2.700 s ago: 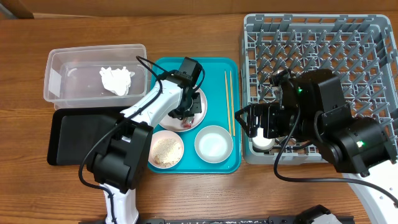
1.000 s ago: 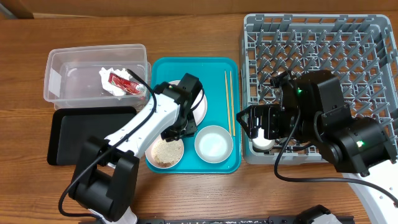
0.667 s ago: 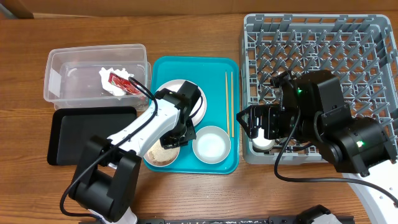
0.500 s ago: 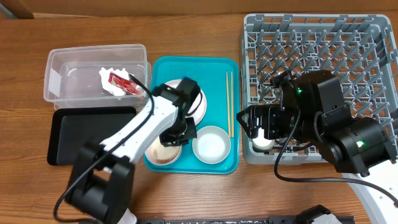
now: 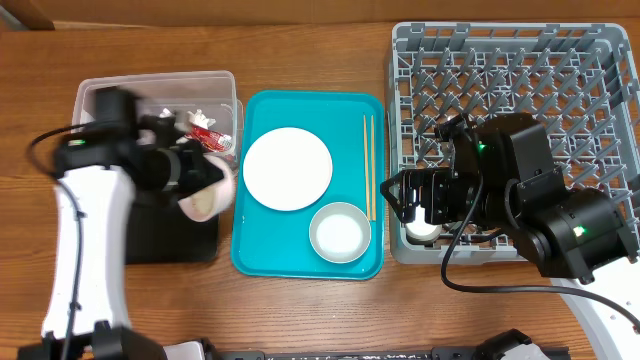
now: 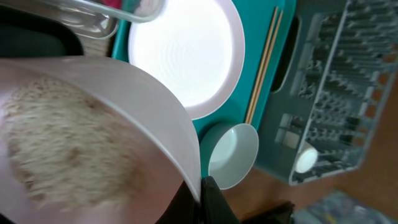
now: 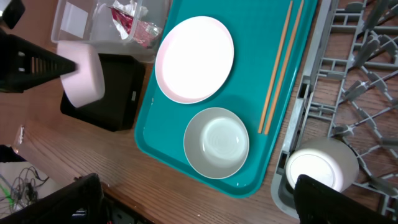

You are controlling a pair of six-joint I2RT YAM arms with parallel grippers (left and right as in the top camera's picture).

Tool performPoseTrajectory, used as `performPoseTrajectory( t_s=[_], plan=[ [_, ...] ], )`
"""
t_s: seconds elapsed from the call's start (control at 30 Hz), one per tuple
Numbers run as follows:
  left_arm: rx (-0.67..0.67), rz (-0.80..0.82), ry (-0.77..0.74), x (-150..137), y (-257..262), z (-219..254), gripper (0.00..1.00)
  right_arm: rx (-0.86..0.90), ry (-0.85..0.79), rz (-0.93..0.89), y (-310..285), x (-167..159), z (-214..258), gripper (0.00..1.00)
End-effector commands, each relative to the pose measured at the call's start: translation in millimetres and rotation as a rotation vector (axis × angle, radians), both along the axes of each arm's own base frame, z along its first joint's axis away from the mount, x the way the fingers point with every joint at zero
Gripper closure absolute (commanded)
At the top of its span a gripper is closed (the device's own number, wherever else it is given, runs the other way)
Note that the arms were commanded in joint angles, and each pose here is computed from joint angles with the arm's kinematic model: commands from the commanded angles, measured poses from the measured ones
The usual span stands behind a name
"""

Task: Sort waste into correct bins and load items into the dishwasher
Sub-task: 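Tip the pink bowl over the black tray to pour out the rice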

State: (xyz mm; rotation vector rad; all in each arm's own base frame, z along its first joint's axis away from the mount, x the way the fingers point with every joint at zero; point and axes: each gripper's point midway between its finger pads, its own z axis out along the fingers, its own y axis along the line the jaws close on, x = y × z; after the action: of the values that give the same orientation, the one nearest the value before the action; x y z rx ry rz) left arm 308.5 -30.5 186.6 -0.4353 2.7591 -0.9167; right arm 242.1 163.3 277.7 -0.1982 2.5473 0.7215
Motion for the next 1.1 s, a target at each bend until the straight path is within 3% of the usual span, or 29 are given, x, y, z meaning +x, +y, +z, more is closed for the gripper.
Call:
performPoseTrajectory(
  t_s=[0.0, 0.17, 0.27, 0.67, 0.77, 0.83, 0.97, 1.07],
  plan=[
    [-0.265, -0.095, -0.127, 3.4, 1.3, 4.7, 0.96, 0.003, -0.026, 0.001, -0.3, 0.4, 7.0, 0.00],
    [-0.548, -0.017, -0.180, 9.7, 25.5, 1.3, 0.96, 0.003, -0.025, 0.001, -0.3, 0.3, 7.0, 0.00],
    [-0.633, 0.050, -0.186, 11.0, 41.6, -2.6, 0.96, 0.003, -0.024, 0.001, -0.4, 0.1, 6.8, 0.00],
    [-0.676, 0.136, -0.189, 0.3, 67.5, -1.9, 0.96, 0.003, -0.024, 0.001, -0.4, 0.1, 6.8, 0.00],
    [-0.638, 0.087, -0.288, 2.8, 69.5, -0.9, 0.96, 0.000, -0.019, 0.001, -0.9, -0.9, 5.9, 0.00],
    [-0.679, 0.143, -0.195, 2.2, 69.8, -4.5, 0.96, 0.000, -0.019, 0.001, -0.8, -0.8, 6.0, 0.00],
    [-0.654, 0.080, -0.322, 2.5, 66.3, 6.0, 0.96, 0.000, -0.018, 0.001, -0.9, -0.9, 5.8, 0.00],
    [-0.699, 0.126, -0.263, 1.1, 65.4, 8.3, 0.96, 0.000, -0.019, 0.001, -0.9, -0.9, 5.9, 0.00]
  ],
)
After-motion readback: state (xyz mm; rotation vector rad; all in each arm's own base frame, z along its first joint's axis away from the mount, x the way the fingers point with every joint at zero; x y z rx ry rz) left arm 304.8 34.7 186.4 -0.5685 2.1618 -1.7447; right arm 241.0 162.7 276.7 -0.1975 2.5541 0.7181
